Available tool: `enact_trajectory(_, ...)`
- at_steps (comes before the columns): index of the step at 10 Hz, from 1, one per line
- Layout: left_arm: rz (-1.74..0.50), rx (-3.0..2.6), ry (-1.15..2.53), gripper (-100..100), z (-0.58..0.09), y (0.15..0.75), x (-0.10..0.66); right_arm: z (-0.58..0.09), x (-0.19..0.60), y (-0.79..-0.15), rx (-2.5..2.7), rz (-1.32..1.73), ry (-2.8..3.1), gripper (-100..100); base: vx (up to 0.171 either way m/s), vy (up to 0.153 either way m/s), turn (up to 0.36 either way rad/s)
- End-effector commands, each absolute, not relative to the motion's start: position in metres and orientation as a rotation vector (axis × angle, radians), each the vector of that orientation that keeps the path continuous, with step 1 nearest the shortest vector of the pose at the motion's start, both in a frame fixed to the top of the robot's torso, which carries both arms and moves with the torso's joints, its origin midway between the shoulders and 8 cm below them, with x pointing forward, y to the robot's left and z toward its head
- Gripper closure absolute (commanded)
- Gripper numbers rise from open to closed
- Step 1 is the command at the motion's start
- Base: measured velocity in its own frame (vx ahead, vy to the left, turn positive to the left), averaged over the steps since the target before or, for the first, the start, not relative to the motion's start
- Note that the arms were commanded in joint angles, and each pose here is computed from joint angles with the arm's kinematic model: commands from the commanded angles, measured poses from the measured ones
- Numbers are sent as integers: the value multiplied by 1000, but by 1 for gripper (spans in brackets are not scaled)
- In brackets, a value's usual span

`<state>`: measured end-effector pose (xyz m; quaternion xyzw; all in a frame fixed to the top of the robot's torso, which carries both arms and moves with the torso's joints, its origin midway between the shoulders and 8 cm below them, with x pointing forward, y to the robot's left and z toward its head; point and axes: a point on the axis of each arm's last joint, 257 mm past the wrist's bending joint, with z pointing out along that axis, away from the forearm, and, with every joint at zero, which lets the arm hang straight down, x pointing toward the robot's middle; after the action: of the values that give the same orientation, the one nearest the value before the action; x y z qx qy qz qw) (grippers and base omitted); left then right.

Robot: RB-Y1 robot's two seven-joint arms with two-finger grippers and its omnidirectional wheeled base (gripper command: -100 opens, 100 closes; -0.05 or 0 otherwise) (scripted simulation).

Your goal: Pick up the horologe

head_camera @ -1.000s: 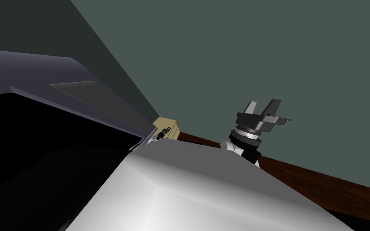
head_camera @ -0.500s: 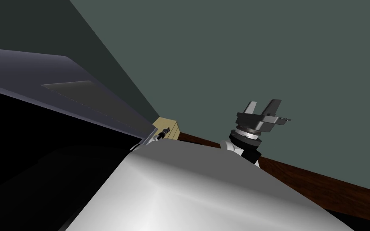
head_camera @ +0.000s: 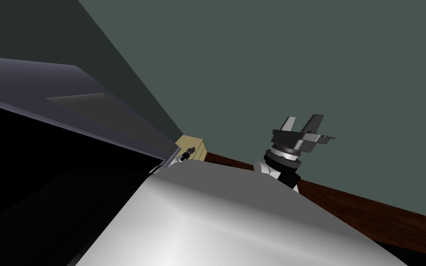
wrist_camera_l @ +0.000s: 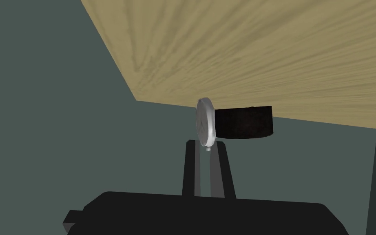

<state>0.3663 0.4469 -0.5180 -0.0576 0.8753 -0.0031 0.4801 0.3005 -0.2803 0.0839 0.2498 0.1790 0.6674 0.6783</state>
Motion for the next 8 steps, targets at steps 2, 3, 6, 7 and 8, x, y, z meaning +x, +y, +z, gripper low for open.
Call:
enact_trajectory(2,2,-154,2137,100,-515,459,365,84,300,-280,561,1499,402,0,-58,-31,-33)
enact_trajectory(3,6,-161,2137,100,-513,466,364,84,300,-280,561,1499,402,0,-57,-46,-44)
enact_trajectory(6,12,-172,2137,100,-509,476,363,84,300,-280,561,1499,402,0,-44,-27,-38)
enact_trajectory(7,12,-168,2138,100,-510,474,362,84,300,-280,561,1499,402,0,-21,-11,-6)
enact_trajectory(8,11,-170,2138,0,-510,475,362,84,300,-280,561,1499,402,0,0,0,0)
